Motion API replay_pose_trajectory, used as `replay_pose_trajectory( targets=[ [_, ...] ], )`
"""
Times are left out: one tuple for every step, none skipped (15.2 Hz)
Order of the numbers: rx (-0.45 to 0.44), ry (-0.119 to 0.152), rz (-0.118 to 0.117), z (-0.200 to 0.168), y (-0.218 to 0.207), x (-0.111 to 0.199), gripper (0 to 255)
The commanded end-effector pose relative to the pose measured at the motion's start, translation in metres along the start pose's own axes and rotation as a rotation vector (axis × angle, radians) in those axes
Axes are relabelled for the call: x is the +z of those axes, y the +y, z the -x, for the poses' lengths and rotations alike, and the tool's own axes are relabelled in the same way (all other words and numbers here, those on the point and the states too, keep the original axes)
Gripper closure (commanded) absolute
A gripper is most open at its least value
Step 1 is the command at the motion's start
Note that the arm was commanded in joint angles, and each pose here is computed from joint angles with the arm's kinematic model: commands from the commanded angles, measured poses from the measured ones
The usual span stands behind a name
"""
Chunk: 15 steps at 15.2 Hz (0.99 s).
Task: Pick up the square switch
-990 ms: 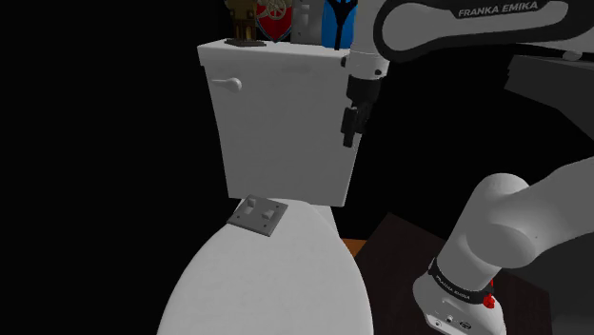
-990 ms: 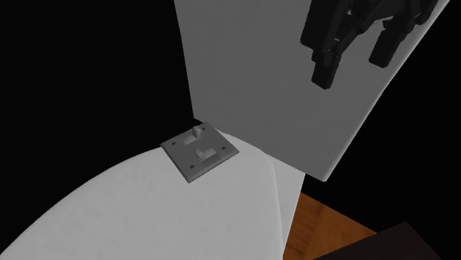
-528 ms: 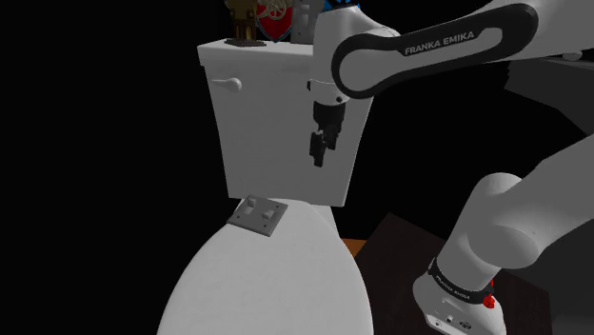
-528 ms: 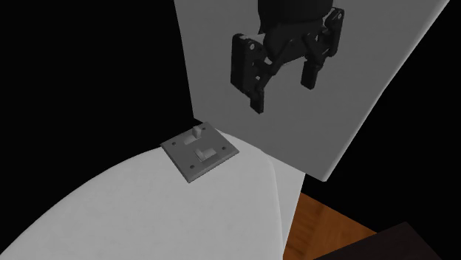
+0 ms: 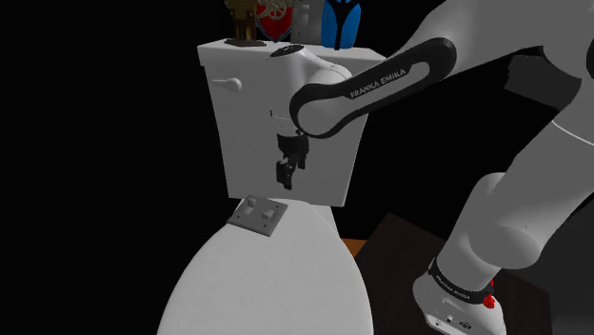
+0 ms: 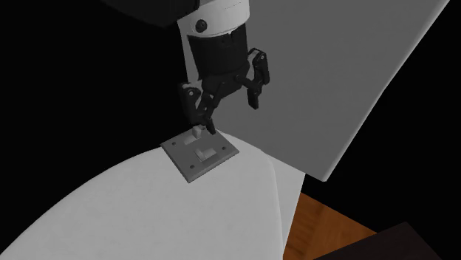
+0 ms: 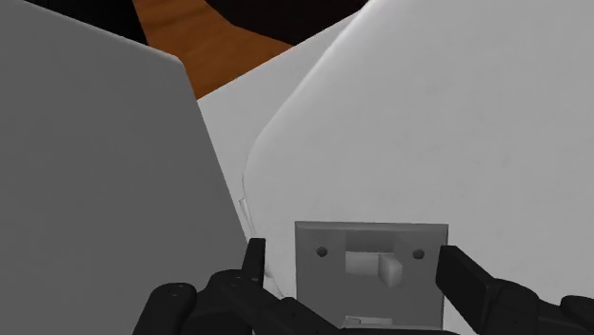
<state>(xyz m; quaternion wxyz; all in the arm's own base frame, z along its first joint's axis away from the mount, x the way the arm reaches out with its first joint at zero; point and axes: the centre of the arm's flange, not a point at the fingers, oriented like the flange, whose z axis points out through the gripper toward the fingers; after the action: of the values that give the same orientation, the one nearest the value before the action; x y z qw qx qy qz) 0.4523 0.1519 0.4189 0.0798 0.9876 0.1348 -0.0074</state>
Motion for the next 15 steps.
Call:
replay_pose_trajectory(
  targets=[
    [-0.015,-0.002,0.016,-0.018,-0.017,0.015,0],
    [-0.022,-0.003,0.024,-0.027,-0.024,0.023,0],
    [-0.03,-0.004,0.033,-0.036,-0.032,0.031,0],
    [-0.037,-0.006,0.041,-0.044,-0.039,0.039,0],
    [-0.045,-0.007,0.049,-0.053,-0.047,0.047,0],
    [-0.052,-0.008,0.058,-0.061,-0.055,0.055,0],
    [-0.06,-0.01,0.066,-0.069,-0.062,0.064,0],
    [-0.067,-0.011,0.075,-0.077,-0.07,0.072,0],
    [-0.075,-0.013,0.083,-0.086,-0.077,0.081,0],
    [-0.075,-0.013,0.083,-0.086,-0.078,0.081,0],
    [-0.075,-0.013,0.083,-0.086,-0.078,0.086,0],
    [-0.075,-0.013,0.083,-0.086,-0.079,0.091,0],
    [-0.075,-0.013,0.083,-0.086,-0.08,0.096,0],
    [-0.075,-0.013,0.083,-0.086,-0.081,0.102,0],
    [-0.075,-0.013,0.083,-0.087,-0.082,0.107,0]
  ],
)
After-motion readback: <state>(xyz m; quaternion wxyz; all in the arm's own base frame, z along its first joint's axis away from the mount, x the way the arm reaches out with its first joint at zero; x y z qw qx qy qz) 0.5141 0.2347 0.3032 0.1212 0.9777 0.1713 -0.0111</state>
